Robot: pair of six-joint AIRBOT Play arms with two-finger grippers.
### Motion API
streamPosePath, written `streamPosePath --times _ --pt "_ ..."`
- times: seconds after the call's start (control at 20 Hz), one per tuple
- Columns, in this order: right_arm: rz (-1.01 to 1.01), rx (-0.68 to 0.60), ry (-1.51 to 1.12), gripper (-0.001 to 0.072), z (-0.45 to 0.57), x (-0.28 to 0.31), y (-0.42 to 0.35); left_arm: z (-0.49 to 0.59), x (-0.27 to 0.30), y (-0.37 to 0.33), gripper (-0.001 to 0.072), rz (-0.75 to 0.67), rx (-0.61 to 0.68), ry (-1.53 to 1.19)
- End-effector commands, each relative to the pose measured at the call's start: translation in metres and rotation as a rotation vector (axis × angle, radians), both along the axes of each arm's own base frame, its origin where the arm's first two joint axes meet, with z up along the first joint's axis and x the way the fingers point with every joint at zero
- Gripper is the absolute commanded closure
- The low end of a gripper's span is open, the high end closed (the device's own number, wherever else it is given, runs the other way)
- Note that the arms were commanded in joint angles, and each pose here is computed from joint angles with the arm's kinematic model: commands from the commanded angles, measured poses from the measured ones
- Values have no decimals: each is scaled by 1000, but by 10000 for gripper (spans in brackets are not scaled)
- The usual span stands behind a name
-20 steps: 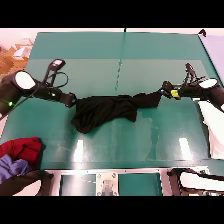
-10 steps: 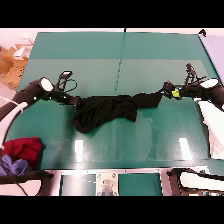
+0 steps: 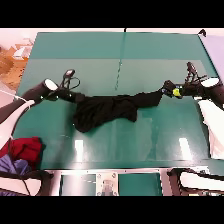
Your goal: Fold the shirts.
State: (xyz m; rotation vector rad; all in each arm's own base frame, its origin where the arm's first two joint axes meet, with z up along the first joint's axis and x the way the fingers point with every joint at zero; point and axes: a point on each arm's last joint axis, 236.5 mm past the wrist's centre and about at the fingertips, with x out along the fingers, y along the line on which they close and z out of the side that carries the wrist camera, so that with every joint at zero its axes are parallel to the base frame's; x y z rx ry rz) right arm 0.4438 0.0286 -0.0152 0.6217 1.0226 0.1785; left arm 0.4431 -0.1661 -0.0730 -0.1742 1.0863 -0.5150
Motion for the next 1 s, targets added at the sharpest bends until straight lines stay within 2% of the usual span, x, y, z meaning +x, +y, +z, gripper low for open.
streamPosePath --times 0.0,0.2,0.45,0.7,0.85,0.95 --pt "49 7 -62 699 40 15 5 80 27 -12 681 -65 -30 -167" --pt "196 11 -259 699 175 32 25 289 39 -16 681 -108 -51 -591" --pt "221 -66 -639 699 379 -11 42 504 -53 -5 681 -153 -38 -1036" --pt "119 -144 -1021 699 528 -119 49 588 -153 2 681 -193 -45 -1223" --pt "33 -242 -1116 699 556 -158 34 582 -171 0 680 -228 -43 -1176" --pt "-12 -293 -1124 699 559 -164 23 563 -164 0 681 -226 -38 -1090"
